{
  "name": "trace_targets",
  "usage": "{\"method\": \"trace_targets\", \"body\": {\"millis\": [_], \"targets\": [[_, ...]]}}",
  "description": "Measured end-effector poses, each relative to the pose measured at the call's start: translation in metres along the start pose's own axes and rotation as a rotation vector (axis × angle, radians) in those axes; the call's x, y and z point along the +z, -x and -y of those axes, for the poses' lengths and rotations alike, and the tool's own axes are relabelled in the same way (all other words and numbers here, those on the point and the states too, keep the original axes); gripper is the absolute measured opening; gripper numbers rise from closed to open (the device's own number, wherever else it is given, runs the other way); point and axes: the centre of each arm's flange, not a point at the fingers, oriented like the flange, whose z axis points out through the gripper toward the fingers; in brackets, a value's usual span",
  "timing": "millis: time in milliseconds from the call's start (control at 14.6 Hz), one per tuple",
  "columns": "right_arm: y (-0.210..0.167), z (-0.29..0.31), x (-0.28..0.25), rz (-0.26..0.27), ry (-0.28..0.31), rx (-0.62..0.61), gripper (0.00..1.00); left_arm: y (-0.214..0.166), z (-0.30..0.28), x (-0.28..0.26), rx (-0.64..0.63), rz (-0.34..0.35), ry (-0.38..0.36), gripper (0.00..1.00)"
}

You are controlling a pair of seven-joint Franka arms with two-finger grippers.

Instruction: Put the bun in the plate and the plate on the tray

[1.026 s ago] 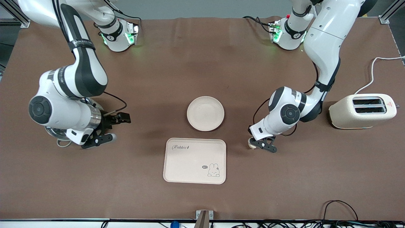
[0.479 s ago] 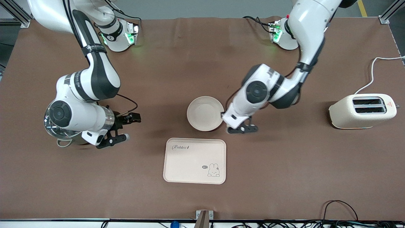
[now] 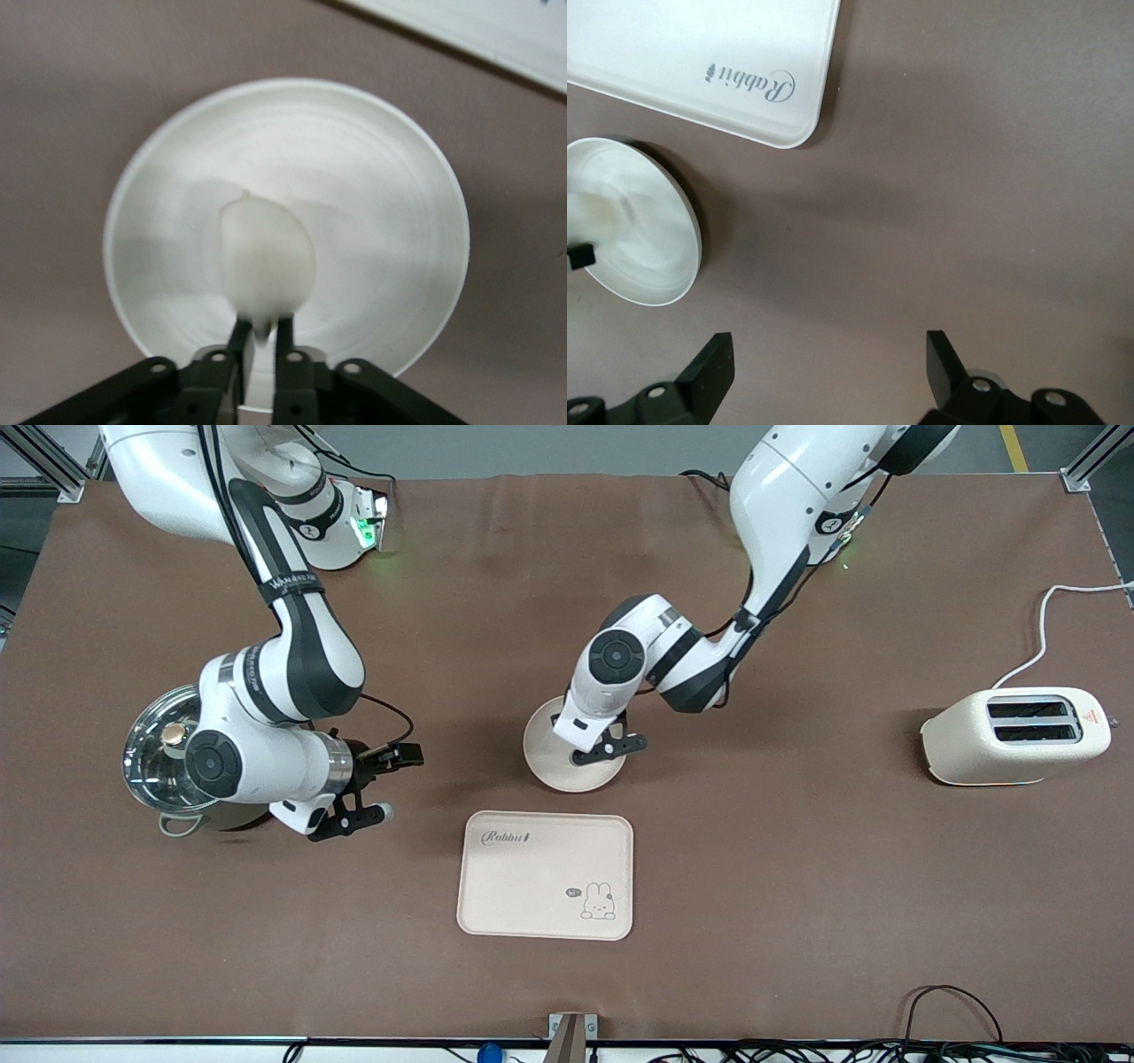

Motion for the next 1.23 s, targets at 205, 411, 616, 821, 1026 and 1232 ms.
{"method": "trace_targets", "body": {"millis": [205, 411, 616, 821, 1026, 1232], "targets": [[-0.004, 0.01, 0.02, 0.017, -0.021, -0.001, 0.96, -0.005, 0.0, -0.002, -0.027, -0.007, 0.012, 0.5], [-0.008, 0.036, 0.044, 0.011, -0.061, 0.029, 0.95, -0.031, 0.012, -0.023, 0.012, -0.046, -0.017, 0.8], [-0.007, 0.08, 0.076, -0.013, -0.051, 0.049, 0.88, -0.095, 0.059, -0.098, 0.063, -0.097, -0.061, 1.0], [-0.002, 0.117, 0.113, -0.022, -0.07, 0.042, 0.83, -0.155, 0.136, -0.19, 0.133, -0.136, -0.084, 1.0], [0.001, 0.138, 0.147, -0.04, -0.078, 0.039, 0.76, -0.184, 0.199, -0.256, 0.206, -0.173, -0.099, 1.0], [0.002, 0.15, 0.164, -0.051, -0.074, 0.03, 0.68, -0.191, 0.237, -0.292, 0.264, -0.178, -0.124, 1.0]]}}
